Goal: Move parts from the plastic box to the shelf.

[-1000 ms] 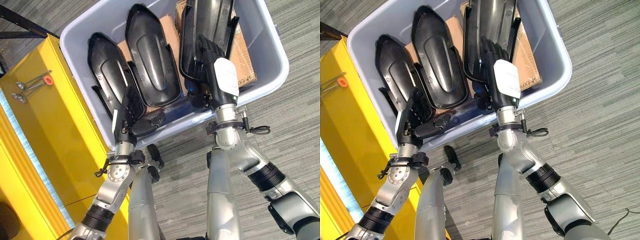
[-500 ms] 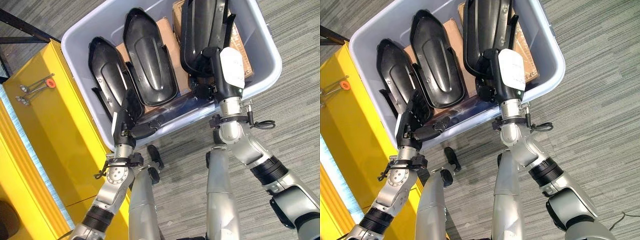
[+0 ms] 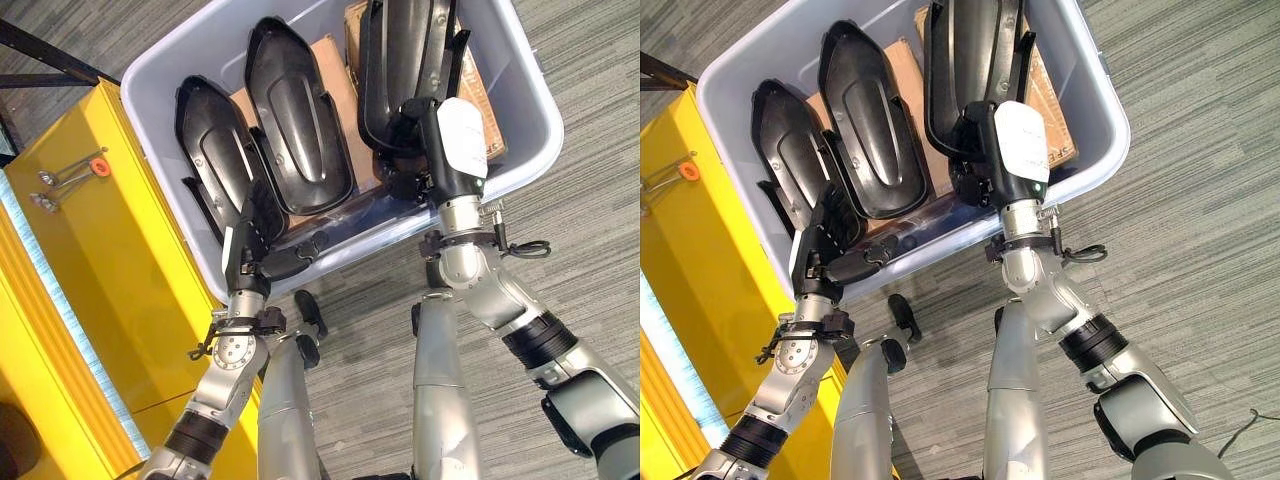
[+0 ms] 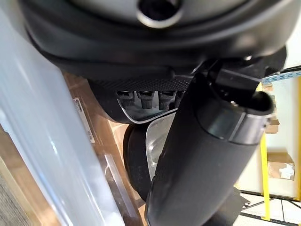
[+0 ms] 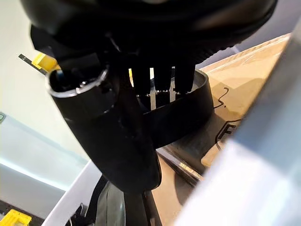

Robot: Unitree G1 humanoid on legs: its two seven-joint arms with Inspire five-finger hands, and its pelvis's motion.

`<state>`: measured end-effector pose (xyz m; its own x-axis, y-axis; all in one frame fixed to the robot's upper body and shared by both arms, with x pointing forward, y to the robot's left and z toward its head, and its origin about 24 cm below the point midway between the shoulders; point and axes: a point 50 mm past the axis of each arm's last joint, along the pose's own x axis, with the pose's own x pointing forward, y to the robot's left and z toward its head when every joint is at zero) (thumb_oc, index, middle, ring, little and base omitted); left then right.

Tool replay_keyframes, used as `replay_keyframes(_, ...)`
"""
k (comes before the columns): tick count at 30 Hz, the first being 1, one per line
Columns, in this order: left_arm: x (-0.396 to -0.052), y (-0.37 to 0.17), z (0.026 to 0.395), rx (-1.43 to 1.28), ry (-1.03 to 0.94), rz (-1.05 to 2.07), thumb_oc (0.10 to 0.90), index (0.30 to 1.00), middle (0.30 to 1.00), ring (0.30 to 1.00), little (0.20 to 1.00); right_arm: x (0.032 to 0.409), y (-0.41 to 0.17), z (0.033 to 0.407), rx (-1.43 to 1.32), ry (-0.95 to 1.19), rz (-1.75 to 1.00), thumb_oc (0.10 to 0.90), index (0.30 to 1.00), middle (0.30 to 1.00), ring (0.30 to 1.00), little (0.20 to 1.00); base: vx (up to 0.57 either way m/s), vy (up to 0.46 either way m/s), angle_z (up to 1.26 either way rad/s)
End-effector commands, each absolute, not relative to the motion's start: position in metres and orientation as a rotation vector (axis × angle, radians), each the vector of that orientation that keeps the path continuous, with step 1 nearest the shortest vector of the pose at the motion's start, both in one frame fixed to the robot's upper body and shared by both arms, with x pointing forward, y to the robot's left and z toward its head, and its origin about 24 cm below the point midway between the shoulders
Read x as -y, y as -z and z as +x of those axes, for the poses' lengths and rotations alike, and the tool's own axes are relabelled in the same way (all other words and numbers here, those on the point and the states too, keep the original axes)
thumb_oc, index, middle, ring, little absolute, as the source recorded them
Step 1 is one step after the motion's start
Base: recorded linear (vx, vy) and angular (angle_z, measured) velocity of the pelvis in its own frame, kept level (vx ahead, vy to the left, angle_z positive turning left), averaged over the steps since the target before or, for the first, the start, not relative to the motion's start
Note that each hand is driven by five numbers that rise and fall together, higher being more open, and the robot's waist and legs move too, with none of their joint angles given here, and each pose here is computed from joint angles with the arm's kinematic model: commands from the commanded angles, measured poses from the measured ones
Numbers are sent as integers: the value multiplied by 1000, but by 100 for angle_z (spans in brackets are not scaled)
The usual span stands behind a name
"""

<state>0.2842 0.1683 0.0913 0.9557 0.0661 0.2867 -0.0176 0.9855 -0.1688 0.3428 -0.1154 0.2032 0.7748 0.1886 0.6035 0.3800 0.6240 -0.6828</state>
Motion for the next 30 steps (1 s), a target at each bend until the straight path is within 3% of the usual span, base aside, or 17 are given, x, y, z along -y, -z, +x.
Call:
replay_keyframes(1, -176, -116, 275, 473, -29, -214, 900, 1000, 1000, 1000, 1000, 109, -190, 344, 674, -6, -915, 400, 300, 300, 300, 300, 0, 0, 0)
replay_keyframes(6, -179, -118, 273, 475, 10, -185, 900, 1000, 1000, 1000, 1000, 79, -206, 311, 939, -100, -781, 400, 300, 300, 300, 300, -32, -92, 0)
replay_keyframes(10, -182, -123, 272, 459, 45, -181, 900, 1000, 1000, 1000, 1000, 78, -219, 292, 1030, -95, -664, 400, 300, 300, 300, 300, -53, -192, 7)
replay_keyframes(16, -172, -125, 260, 357, 113, -136, 900, 1000, 1000, 1000, 1000, 112, -215, 284, 904, 53, -631, 400, 300, 300, 300, 300, 219, -226, -7)
replay_keyframes(30, -160, -138, 257, 250, 152, -153, 900, 1000, 1000, 1000, 1000, 109, -201, 267, 780, -147, -645, 400, 300, 300, 300, 300, 55, -158, 3)
